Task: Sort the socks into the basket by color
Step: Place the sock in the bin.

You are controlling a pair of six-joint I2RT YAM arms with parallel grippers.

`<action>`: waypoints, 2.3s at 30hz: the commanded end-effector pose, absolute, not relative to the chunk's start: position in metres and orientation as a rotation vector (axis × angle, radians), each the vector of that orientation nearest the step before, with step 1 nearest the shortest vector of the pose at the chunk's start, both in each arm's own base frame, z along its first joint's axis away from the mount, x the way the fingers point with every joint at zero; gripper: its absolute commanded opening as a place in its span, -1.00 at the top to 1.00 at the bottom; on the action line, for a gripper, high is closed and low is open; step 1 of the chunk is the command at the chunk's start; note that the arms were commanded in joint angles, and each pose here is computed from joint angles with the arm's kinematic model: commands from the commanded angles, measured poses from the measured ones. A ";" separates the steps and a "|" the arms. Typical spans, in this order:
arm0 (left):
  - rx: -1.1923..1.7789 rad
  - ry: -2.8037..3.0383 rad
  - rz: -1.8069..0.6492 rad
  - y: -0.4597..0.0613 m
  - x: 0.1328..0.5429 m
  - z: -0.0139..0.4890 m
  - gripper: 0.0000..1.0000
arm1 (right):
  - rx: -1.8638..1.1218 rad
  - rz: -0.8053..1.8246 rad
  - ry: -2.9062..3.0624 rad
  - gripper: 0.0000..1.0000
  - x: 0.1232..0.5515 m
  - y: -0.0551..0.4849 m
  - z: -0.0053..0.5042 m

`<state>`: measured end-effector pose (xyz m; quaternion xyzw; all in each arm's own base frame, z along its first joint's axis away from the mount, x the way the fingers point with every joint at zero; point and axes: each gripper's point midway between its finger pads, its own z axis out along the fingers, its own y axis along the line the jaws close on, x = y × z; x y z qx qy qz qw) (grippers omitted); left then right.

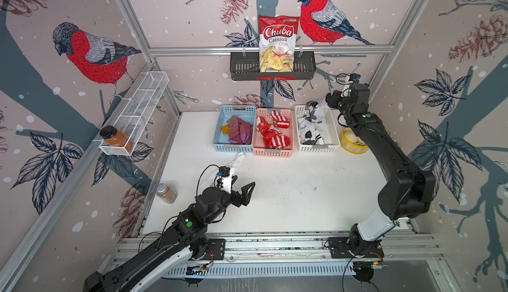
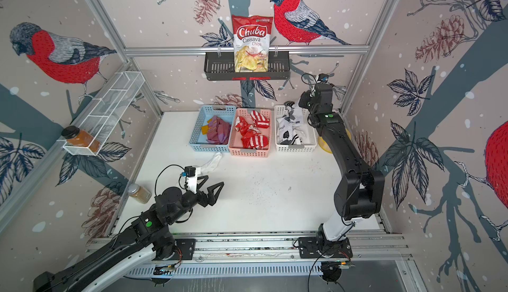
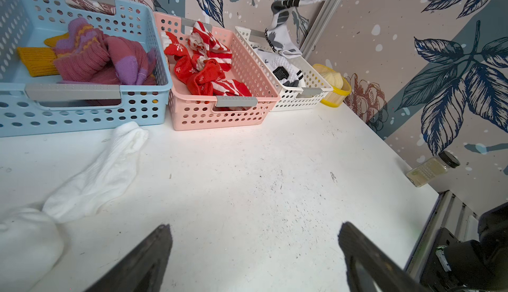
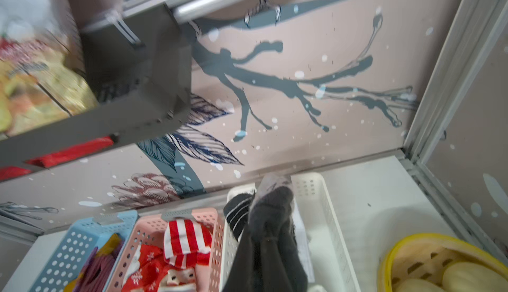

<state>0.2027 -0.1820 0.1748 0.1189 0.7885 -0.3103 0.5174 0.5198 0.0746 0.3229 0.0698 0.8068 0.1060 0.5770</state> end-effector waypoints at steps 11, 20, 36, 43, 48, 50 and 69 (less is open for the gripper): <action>0.282 1.878 -0.750 -0.182 0.203 0.177 -0.90 | 0.337 0.106 2.039 0.94 0.502 0.056 0.214; 0.284 1.878 -0.747 -0.182 0.203 0.177 -0.90 | 0.351 0.104 2.150 0.95 0.490 0.063 0.158; 0.276 1.872 -0.747 -0.178 0.201 0.179 -0.90 | 0.313 0.163 2.375 0.88 0.509 0.081 0.095; 0.279 1.875 -0.743 -0.179 0.201 0.178 -0.90 | 0.310 0.217 2.450 0.82 0.523 0.084 0.070; 0.276 1.873 -0.743 -0.179 0.202 0.178 -0.90 | 0.299 0.249 2.404 0.71 0.526 0.085 0.087; 0.275 1.871 -0.742 -0.178 0.202 0.178 -0.90 | 0.286 0.267 2.385 0.61 0.529 0.088 0.099; 0.238 1.860 -0.711 -0.172 0.206 0.183 -0.93 | 0.207 0.325 2.131 -0.27 0.509 0.098 0.236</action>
